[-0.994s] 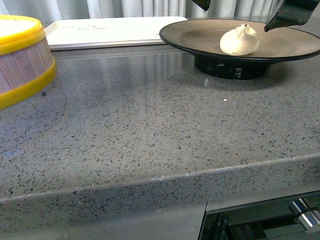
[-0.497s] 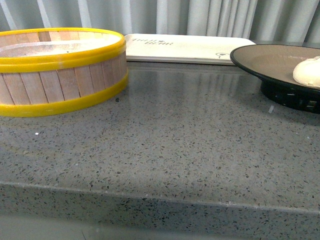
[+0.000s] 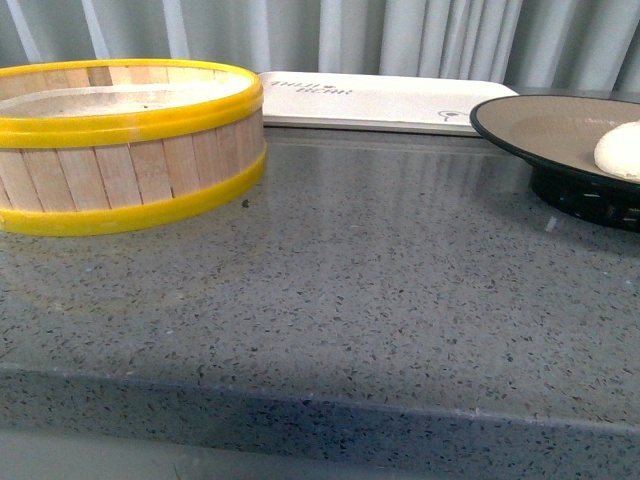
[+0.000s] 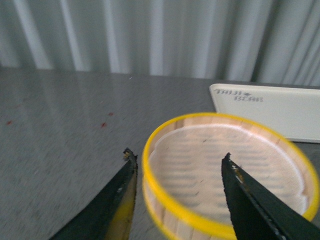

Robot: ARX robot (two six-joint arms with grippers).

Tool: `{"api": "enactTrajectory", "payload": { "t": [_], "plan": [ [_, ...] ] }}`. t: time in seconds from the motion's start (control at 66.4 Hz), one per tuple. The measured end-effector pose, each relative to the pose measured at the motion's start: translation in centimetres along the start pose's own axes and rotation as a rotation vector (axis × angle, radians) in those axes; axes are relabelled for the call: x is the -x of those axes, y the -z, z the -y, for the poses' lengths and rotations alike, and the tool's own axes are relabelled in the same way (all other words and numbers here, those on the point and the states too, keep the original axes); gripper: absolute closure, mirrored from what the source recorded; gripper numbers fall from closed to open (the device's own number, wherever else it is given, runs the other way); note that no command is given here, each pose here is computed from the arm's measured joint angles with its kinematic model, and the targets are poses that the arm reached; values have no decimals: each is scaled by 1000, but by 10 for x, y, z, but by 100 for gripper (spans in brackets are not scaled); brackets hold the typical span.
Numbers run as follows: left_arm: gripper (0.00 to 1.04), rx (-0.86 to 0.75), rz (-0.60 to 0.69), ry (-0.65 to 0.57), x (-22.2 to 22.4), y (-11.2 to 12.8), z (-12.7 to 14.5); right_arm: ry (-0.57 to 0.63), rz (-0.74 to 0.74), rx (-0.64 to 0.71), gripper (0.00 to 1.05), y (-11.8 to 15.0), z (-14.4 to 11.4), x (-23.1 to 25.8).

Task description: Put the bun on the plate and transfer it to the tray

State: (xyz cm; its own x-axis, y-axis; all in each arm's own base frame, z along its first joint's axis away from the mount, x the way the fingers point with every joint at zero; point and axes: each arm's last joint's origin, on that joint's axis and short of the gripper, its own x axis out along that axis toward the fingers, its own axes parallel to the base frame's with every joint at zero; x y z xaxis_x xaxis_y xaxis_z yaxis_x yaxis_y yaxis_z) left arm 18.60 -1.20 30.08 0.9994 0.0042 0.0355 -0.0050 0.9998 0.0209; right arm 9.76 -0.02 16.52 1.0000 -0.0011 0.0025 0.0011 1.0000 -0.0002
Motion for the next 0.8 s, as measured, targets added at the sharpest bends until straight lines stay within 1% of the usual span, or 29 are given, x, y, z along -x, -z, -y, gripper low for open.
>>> {"api": "enactTrajectory", "payload": {
  "t": [0.06, 0.121, 0.181, 0.211, 0.271, 0.527, 0.798],
  "plan": [
    [65, 5, -17, 2, 8, 20, -8, 0, 0, 0, 8, 0, 0, 0],
    [74, 8, -32, -1, 12, 33, -10, -2, 0, 0, 8, 0, 0, 0],
    [86, 11, -50, 8, 18, 49, -10, 1, 0, 0, 8, 0, 0, 0],
    [90, 12, -50, 9, 20, 52, -10, 0, 0, 0, 8, 0, 0, 0],
    [101, 13, -46, 12, 26, 60, -10, 0, 0, 0, 8, 0, 0, 0],
    [101, 20, -47, 7, 44, 89, -10, 0, 0, 0, 8, 0, 0, 0],
    [101, 20, -36, 6, 59, 107, -10, 0, 0, 0, 8, 0, 0, 0]
  ]
}}
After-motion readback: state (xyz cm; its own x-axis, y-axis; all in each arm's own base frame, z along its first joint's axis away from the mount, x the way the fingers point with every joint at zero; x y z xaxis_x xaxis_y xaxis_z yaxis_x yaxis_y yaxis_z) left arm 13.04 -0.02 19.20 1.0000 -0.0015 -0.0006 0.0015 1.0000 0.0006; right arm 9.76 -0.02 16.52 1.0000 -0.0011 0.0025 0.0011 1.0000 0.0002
